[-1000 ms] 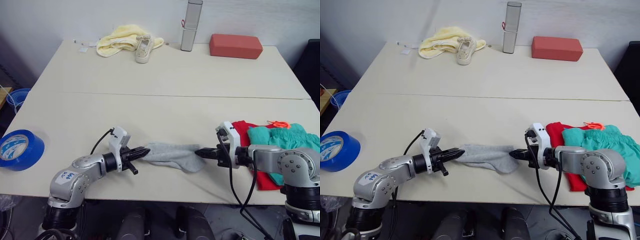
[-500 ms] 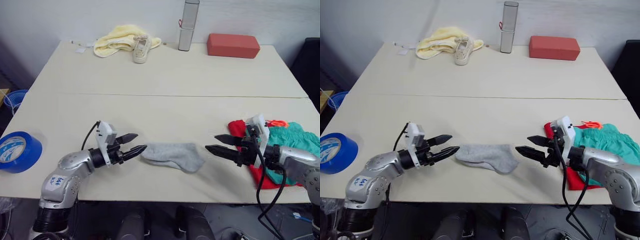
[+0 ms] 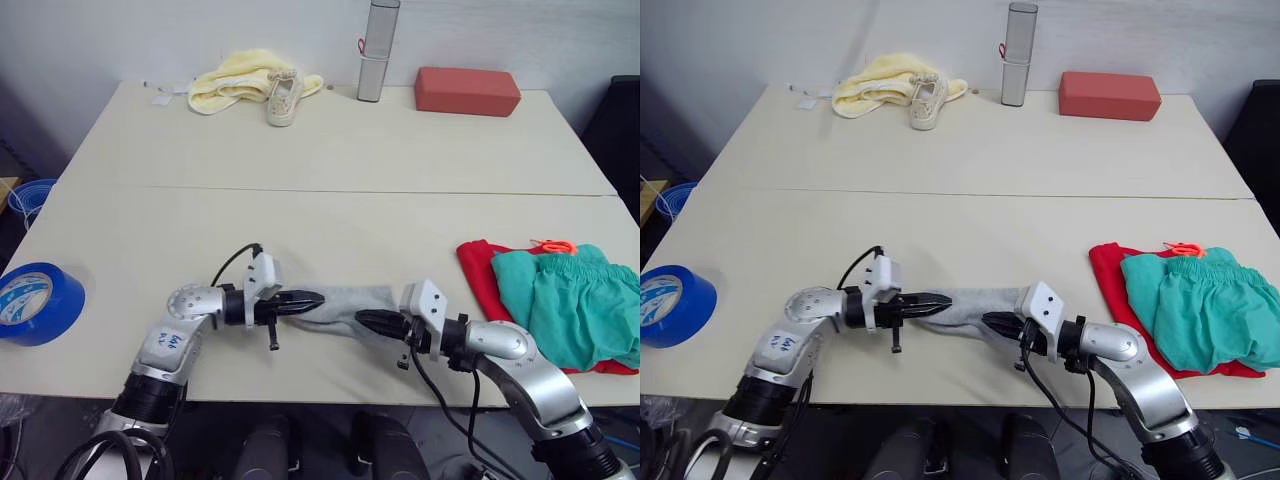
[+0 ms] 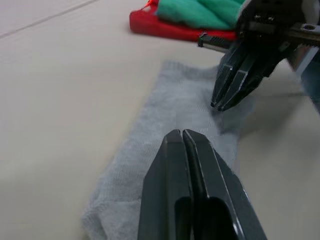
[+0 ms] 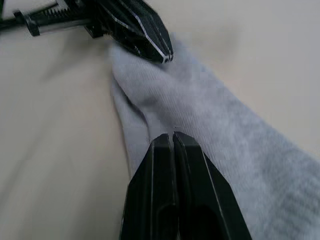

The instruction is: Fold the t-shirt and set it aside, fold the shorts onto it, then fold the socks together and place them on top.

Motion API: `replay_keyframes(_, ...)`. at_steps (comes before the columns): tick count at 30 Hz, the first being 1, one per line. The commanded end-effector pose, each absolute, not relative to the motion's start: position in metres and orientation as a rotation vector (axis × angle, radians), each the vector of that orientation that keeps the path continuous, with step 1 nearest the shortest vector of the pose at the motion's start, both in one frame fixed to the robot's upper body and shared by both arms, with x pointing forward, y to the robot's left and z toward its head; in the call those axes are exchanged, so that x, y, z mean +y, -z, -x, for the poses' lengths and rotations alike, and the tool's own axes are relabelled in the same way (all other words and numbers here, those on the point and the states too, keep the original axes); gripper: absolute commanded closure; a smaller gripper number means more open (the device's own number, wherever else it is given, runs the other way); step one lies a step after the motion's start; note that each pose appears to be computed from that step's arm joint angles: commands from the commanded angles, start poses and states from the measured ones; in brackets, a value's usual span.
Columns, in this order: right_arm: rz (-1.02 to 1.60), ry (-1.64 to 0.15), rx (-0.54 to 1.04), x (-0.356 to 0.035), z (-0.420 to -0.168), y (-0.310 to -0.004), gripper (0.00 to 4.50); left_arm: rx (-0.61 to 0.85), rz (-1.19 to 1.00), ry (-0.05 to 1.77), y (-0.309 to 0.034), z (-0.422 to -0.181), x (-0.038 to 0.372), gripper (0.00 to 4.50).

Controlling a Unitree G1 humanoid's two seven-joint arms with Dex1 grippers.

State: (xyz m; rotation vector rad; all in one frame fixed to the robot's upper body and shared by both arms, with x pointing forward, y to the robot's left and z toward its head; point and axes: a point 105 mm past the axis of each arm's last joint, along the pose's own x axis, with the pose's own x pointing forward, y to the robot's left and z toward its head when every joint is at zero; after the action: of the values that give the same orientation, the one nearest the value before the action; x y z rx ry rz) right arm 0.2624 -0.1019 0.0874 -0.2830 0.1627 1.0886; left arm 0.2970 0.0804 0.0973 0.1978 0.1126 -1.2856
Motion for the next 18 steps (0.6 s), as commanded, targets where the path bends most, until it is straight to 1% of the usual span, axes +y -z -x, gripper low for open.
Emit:
replay_keyframes(1, 0.311, -1.058, 0.161, -0.112, -0.262, -0.085, 4.48, 0.137, -0.241, 1.232, -0.093, -0.305, 0.079, 4.5)
replay_keyframes(6, 0.318, -1.025, 0.205, -0.13, -0.258, -0.08, 4.48, 0.198, -0.296, 1.176, -0.079, -0.31, 0.086, 4.5)
replay_keyframes(10, 0.293, -1.016, 0.25, -0.145, -0.25, -0.079, 4.48, 0.183, -0.311, 1.096, -0.079, -0.321, 0.096, 4.5)
replay_keyframes(14, 0.286, -1.017, 0.258, -0.151, -0.246, -0.079, 4.48, 0.171, -0.31, 1.11, -0.079, -0.32, 0.097, 4.5)
replay_keyframes(15, 0.285, -1.025, 0.256, -0.152, -0.245, -0.08, 4.48, 0.157, -0.308, 1.118, -0.08, -0.319, 0.096, 4.5)
replay_keyframes(18, 0.195, -1.073, 0.16, -0.143, -0.242, -0.101, 4.48, 0.025, -0.264, 1.172, -0.101, -0.315, 0.091, 4.5)
